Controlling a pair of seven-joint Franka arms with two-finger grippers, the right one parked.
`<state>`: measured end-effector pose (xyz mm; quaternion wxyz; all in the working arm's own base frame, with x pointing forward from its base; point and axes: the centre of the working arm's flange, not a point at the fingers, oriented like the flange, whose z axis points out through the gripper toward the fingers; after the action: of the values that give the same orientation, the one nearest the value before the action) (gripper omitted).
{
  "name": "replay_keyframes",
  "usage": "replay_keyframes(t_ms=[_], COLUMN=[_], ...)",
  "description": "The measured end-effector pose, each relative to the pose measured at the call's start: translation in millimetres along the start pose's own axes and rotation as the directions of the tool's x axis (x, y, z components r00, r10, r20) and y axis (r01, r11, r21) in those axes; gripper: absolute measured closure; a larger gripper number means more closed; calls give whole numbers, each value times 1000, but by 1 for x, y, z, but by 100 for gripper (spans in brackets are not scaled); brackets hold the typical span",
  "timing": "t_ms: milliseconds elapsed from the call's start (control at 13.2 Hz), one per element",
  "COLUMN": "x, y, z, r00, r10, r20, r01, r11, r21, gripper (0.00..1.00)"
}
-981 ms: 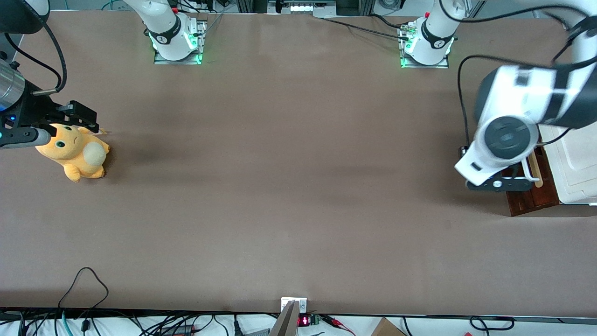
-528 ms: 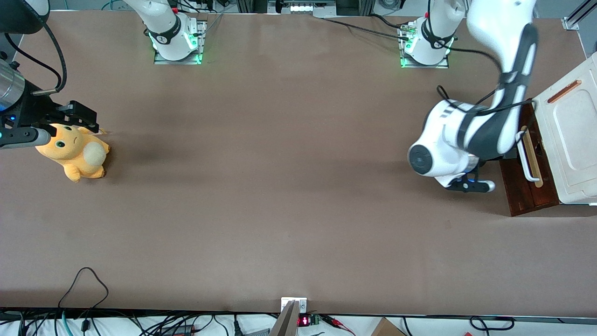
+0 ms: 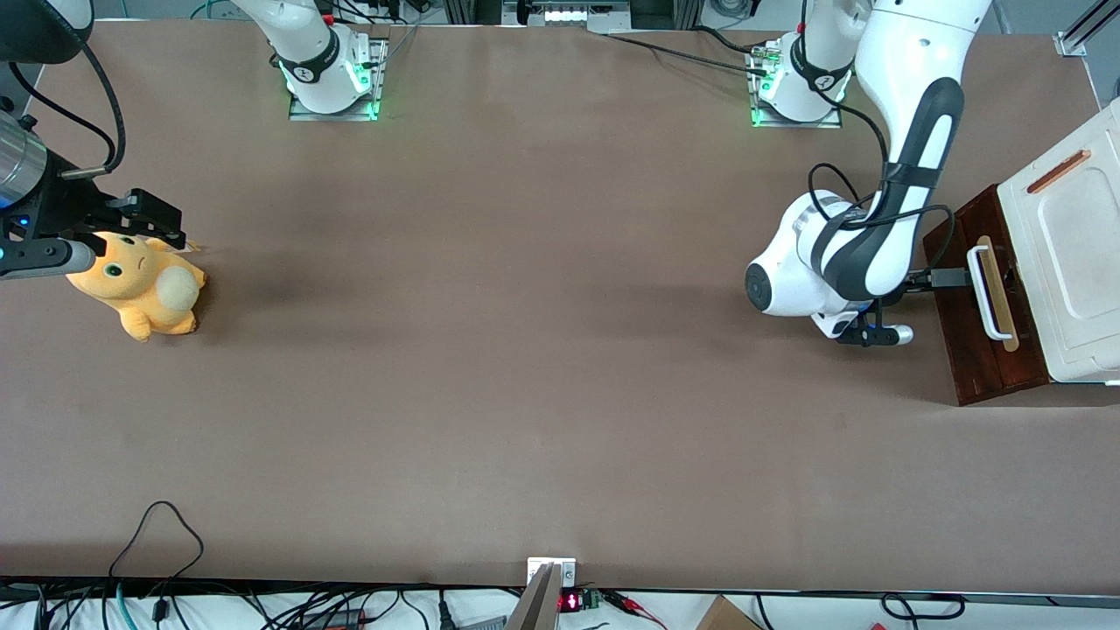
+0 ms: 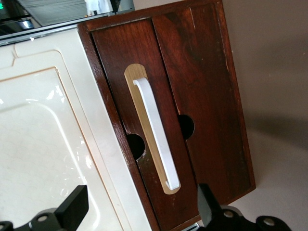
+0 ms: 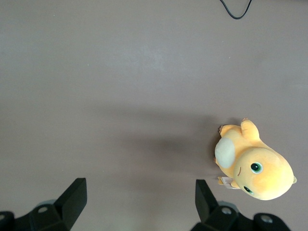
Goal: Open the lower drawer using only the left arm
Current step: 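Swing the left gripper out and around to face the white drawer handle, then move the open left gripper in toward the white bar handle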
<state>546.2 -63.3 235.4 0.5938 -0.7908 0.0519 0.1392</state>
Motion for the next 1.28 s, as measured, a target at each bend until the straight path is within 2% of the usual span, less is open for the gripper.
replay_keyframes(t_ms=[302, 528, 906, 1283], x=[-3, 0, 2, 6], y=[34, 41, 43, 51], z=[15, 21, 24, 27], r00=[1000, 1000, 1000, 1000], r10=[-25, -22, -16, 15], r20=[16, -1, -7, -25], r01=[23, 22, 17, -11], r11=[995, 988, 985, 989], r21=[95, 154, 171, 146], gripper=[0, 0, 0, 0])
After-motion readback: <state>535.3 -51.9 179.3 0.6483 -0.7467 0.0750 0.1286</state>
